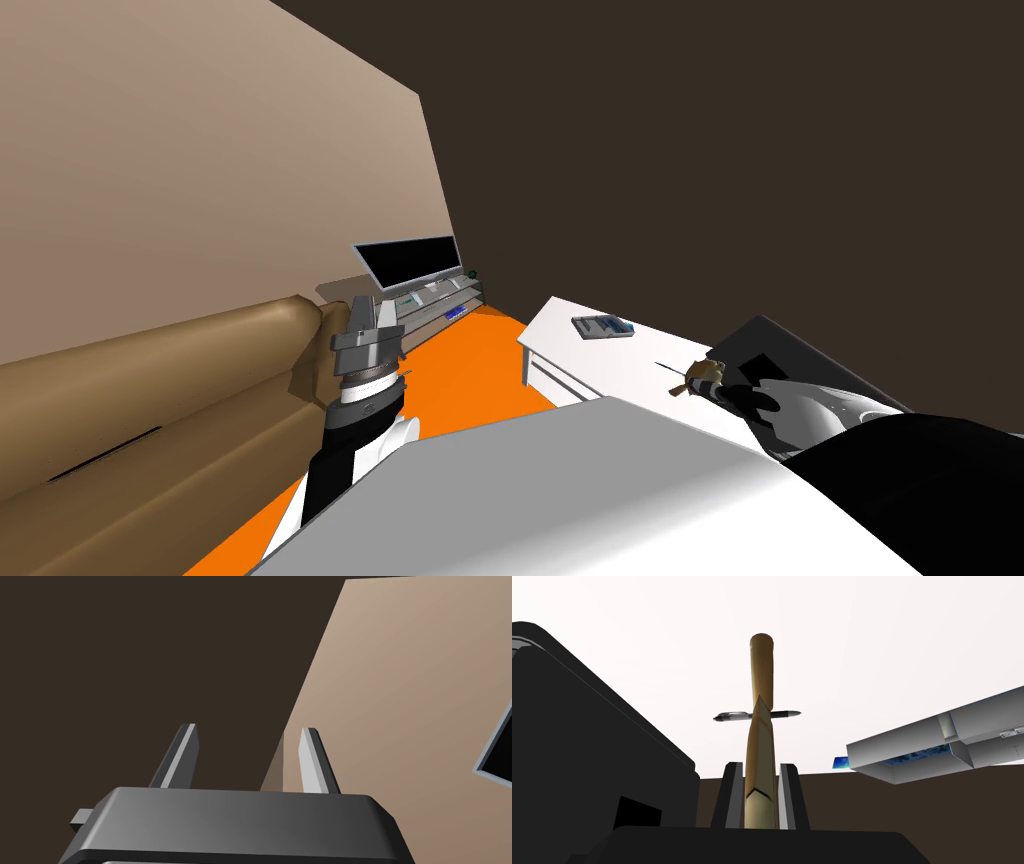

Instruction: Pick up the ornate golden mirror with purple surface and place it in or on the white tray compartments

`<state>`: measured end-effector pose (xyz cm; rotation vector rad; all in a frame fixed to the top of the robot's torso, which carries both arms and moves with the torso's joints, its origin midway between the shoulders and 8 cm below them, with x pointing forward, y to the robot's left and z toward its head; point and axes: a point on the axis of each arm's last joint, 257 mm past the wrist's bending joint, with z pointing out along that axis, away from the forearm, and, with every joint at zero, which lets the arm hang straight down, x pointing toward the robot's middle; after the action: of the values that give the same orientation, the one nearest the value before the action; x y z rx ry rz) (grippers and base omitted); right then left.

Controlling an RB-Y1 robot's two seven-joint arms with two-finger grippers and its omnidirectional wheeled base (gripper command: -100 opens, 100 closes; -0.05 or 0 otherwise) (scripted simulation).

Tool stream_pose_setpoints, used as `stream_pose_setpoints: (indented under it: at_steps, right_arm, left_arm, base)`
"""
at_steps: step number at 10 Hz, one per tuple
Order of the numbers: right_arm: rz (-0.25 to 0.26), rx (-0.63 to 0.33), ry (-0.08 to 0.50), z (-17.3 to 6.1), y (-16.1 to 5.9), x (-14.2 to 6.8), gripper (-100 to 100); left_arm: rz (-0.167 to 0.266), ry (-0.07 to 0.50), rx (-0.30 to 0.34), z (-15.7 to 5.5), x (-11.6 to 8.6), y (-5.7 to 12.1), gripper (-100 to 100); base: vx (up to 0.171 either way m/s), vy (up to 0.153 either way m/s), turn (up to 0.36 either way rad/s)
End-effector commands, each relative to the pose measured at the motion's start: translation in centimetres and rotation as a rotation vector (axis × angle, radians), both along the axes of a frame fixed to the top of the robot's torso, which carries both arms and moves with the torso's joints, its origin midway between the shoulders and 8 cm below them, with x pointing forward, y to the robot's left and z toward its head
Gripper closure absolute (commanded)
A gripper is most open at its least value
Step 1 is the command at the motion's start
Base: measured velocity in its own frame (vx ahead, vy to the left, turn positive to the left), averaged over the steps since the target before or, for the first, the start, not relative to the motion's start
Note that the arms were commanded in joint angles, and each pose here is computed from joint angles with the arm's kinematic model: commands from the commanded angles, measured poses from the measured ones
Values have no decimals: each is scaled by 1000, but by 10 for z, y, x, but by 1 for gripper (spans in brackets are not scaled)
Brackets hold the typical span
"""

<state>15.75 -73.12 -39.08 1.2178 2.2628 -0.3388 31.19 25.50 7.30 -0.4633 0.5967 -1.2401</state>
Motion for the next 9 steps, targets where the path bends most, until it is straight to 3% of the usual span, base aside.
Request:
stream_pose_setpoints:
  at_steps: [1, 6, 9]
  right_arm:
    - [-38, 15, 15, -2, -1, -15, 100]
    - [-131, 28, 48, 4, -10, -47, 100]
    - [-192, 9, 51, 26, -26, -57, 100]
  left_arm:
    - [0, 0, 0, 0, 0, 0, 0]
    - [0, 0, 0, 0, 0, 0, 0]
    - [0, 0, 0, 0, 0, 0, 0]
  base:
    - [10, 70, 100]
    - [19, 45, 105]
    - [62, 15, 199]
